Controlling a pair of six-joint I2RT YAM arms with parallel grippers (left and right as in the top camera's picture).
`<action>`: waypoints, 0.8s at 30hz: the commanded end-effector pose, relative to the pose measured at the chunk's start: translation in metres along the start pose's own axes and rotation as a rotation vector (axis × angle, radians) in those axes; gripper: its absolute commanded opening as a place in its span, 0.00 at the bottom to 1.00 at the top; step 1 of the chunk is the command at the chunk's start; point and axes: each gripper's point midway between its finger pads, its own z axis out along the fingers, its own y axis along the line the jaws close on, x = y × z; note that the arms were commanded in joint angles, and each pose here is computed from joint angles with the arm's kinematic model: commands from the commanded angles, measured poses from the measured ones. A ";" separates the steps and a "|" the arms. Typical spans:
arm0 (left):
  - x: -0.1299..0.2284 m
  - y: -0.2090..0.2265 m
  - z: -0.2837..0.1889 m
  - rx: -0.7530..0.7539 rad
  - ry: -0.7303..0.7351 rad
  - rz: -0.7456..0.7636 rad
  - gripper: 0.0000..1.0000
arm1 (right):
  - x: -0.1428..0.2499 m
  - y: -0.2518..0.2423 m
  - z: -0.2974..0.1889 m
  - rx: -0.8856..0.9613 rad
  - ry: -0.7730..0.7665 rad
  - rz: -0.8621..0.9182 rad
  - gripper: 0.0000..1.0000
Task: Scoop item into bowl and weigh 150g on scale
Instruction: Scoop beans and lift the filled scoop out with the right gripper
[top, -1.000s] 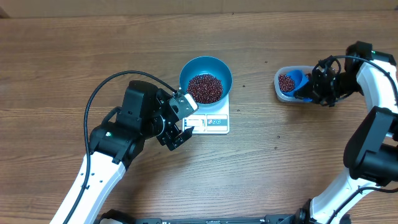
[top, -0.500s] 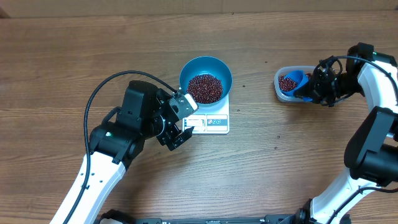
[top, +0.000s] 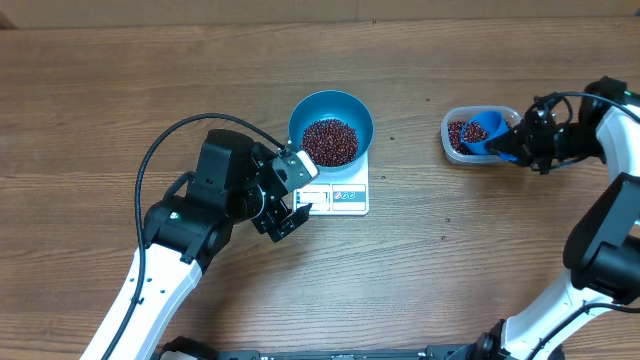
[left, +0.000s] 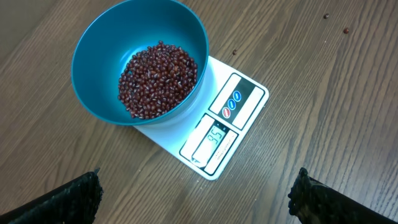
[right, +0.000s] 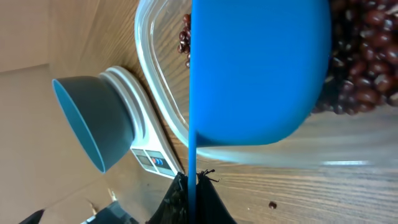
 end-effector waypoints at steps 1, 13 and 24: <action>-0.009 0.004 -0.005 -0.008 -0.023 -0.013 0.99 | 0.002 0.004 -0.001 -0.056 0.008 -0.041 0.04; -0.009 0.004 -0.005 -0.008 -0.023 -0.013 0.99 | 0.007 0.018 -0.007 -0.163 0.011 -0.102 0.04; -0.009 0.004 -0.005 -0.008 -0.023 -0.013 0.99 | 0.016 0.037 -0.021 -0.312 0.002 -0.195 0.04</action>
